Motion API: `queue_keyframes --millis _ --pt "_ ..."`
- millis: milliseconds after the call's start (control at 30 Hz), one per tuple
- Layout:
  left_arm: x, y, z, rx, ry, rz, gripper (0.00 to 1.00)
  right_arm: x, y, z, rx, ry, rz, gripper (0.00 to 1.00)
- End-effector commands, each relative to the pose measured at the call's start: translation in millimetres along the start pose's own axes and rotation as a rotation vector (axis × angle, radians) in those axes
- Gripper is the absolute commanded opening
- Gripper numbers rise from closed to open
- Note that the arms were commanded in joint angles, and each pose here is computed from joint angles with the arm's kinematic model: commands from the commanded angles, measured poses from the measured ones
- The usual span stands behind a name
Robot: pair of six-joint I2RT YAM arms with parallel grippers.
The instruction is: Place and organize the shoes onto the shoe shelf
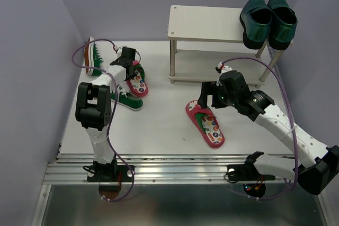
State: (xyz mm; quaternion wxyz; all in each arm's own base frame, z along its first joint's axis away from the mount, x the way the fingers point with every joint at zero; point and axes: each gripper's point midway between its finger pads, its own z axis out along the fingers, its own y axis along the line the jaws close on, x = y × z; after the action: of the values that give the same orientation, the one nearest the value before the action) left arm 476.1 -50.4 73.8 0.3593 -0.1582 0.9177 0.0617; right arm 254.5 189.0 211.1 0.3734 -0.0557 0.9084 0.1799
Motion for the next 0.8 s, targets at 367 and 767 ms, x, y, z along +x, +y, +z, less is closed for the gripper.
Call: queue_keyframes --millis 367,767 --pt "-210.6 47.0 -306.4 0.186 -0.658 -0.06 0.0 -7.0 7.2 -9.8 -0.057 -0.065 0.013 1.0" --pt "-247.3 -33.3 -437.5 0.694 -0.777 -0.055 0.0 -4.4 7.5 -10.1 -0.056 -0.054 0.038 1.0"
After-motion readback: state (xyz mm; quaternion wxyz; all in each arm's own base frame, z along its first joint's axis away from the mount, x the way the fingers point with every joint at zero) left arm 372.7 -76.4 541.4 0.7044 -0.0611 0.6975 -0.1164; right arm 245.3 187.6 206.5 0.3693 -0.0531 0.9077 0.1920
